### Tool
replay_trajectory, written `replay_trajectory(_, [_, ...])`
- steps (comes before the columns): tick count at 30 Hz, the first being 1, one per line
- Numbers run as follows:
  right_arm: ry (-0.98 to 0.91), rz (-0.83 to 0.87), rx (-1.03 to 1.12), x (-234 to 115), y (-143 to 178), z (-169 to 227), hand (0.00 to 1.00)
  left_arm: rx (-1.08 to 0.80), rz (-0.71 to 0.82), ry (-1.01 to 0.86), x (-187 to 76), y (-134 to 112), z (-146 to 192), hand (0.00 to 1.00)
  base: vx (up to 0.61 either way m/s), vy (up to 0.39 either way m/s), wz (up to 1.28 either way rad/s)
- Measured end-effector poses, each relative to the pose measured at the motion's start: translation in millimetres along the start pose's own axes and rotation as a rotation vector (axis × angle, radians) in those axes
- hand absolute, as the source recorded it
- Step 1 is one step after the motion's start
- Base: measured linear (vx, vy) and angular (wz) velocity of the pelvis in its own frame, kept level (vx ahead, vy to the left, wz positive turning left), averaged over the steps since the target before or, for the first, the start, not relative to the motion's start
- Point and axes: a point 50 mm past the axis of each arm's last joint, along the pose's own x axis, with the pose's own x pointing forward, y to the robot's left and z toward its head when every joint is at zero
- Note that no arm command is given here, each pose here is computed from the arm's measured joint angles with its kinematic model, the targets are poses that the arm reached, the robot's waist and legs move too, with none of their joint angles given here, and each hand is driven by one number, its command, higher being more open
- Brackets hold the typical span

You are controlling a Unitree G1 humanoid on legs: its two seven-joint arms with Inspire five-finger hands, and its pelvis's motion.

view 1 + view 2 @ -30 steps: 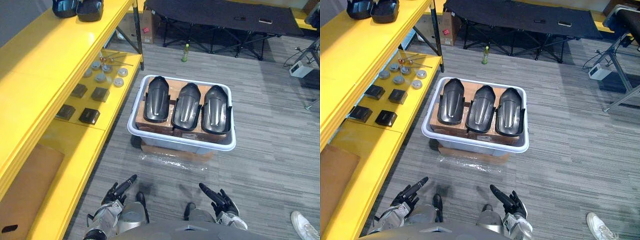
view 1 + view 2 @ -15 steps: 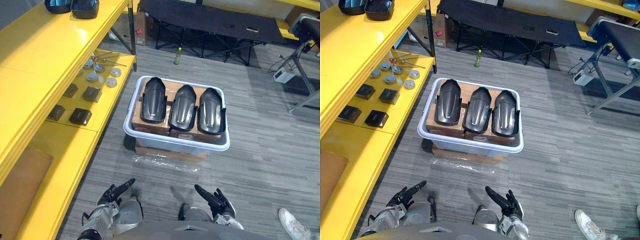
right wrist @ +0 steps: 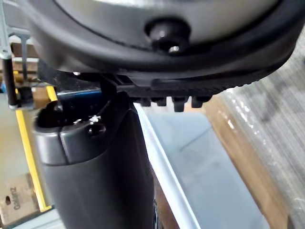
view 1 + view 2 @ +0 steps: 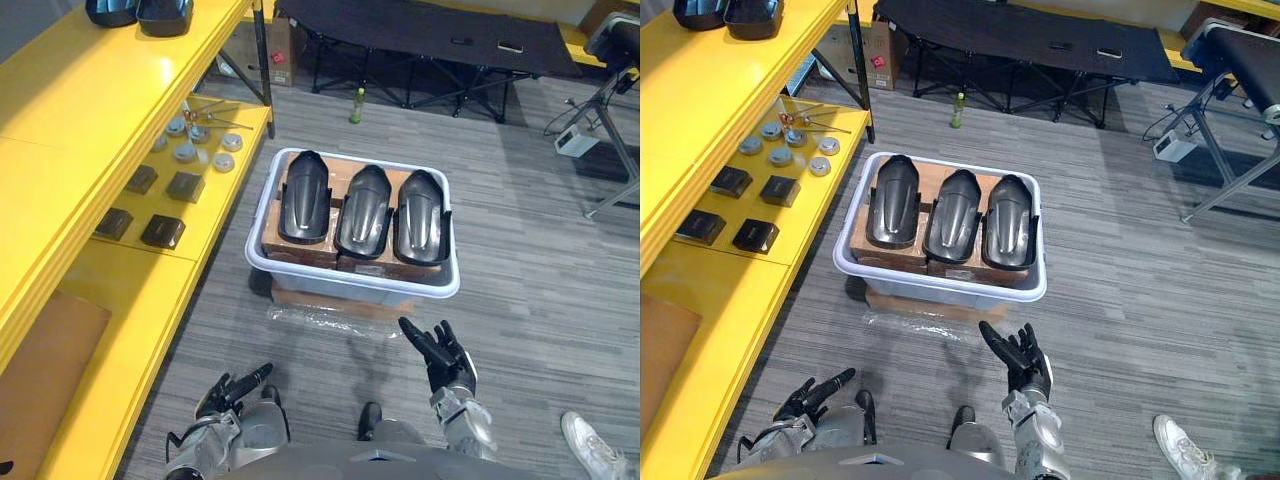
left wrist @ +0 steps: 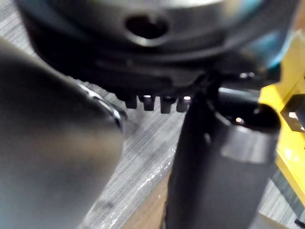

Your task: Walk over and take three plastic housings, then place them on the shelf

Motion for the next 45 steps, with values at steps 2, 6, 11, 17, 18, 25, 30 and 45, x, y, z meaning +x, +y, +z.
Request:
replay_trajectory(2, [0.003, -0.005, -0.004, -1, -1, -1, 1.00, 0.015, 0.006, 0.002, -1, 2, -1, 1.00, 0.02, -0.002, 0.05])
replay_trajectory(6, [0.004, -0.022, -0.001, -1, -2, -1, 1.00, 0.038, 0.007, -0.004, -2, 5, -4, 1.00, 0.00, 0.008, 0.03])
replay_trajectory(11, [0.014, -0.051, -0.003, -4, -4, -5, 1.00, 0.068, 0.004, -0.001, -4, 6, -8, 1.00, -0.02, 0.010, 0.06])
replay_trajectory(17, [-0.009, -0.101, -0.011, -3, -5, -2, 1.00, 0.129, -0.024, -0.005, -4, 3, -7, 1.00, -0.05, 0.028, 0.01])
replay_trajectory(18, [-0.019, -0.111, -0.011, -3, -5, 0, 1.00, 0.133, -0.026, -0.007, -4, 2, -6, 1.00, -0.08, 0.025, -0.02])
replay_trajectory(25, [-0.325, -0.245, -0.089, 10, -14, 84, 1.00, 0.178, -0.033, -0.013, -5, 3, -2, 1.00, -0.06, 0.031, -0.08])
replay_trajectory(30, [-0.591, -0.297, -0.138, 25, -13, 197, 1.00, 0.194, -0.029, -0.103, -4, 6, 25, 1.00, -0.02, 0.004, -0.09])
replay_trajectory(45, [-0.726, -0.326, -0.264, 18, 10, 392, 1.00, 0.145, -0.216, -0.224, 5, -47, 59, 1.00, -0.07, 0.044, 0.04])
